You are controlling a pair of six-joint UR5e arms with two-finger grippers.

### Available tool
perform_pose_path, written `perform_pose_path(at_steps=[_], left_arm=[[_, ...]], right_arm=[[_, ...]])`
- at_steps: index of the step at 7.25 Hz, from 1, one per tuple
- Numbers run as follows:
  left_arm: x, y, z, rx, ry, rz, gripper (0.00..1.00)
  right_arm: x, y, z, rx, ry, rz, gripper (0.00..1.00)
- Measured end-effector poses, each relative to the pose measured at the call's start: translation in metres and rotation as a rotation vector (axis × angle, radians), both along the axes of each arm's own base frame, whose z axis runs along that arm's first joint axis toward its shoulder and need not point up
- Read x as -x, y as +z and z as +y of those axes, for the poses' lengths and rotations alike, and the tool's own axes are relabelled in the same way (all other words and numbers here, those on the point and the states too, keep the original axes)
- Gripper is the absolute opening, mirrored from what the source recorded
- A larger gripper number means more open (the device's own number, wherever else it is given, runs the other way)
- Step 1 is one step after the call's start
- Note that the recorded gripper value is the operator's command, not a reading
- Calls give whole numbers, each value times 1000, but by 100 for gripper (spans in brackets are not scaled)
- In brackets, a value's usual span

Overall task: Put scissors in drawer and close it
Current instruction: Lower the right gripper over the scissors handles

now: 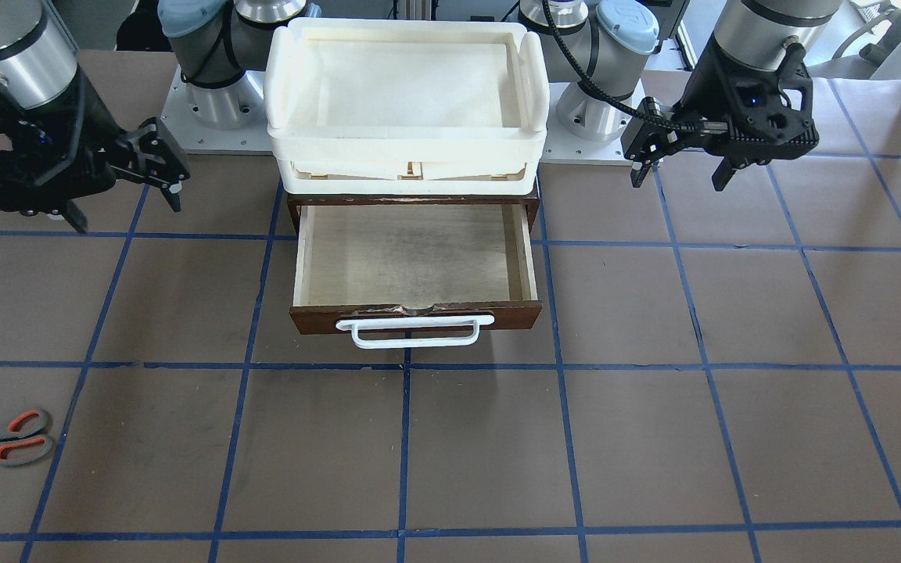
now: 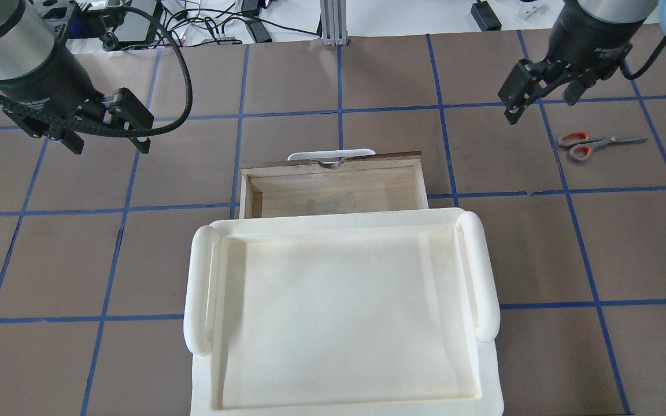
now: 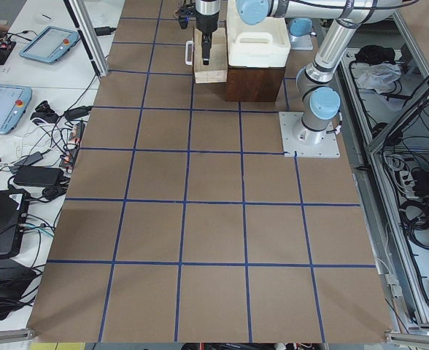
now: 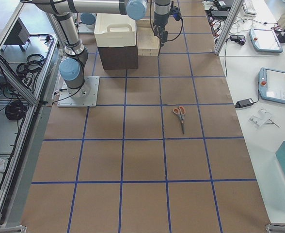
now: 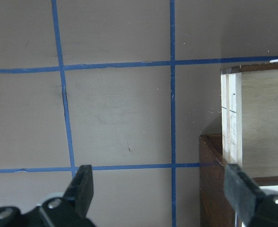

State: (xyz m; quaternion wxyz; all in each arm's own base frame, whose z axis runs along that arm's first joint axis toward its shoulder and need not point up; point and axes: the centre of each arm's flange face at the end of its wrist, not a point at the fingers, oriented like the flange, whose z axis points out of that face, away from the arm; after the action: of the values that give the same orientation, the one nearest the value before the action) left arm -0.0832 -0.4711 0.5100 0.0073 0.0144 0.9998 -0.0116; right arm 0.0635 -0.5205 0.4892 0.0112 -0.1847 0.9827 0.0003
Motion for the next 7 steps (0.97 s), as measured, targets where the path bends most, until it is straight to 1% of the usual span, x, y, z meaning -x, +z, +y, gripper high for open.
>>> perform_pose_path(at_steps=[2, 3, 4, 5, 6, 7], left_arm=[[0, 0, 0, 0, -2, 0, 100], [0, 0, 0, 0, -3, 0, 100], [0, 0, 0, 0, -4, 0, 100], [0, 0, 0, 0, -5, -1, 100], [0, 0, 0, 0, -7, -2, 100], [0, 0, 0, -1, -9, -3, 100]], right_arm=[[76, -42, -7, -61, 193, -27, 100], [117, -73, -14, -76, 286, -46, 100], [159, -106, -24, -72, 404, -59, 100], [196, -138, -36, -54, 538, -62, 100], [224, -168, -50, -28, 673, -46, 100], [245, -199, -66, 6, 814, -6, 99]])
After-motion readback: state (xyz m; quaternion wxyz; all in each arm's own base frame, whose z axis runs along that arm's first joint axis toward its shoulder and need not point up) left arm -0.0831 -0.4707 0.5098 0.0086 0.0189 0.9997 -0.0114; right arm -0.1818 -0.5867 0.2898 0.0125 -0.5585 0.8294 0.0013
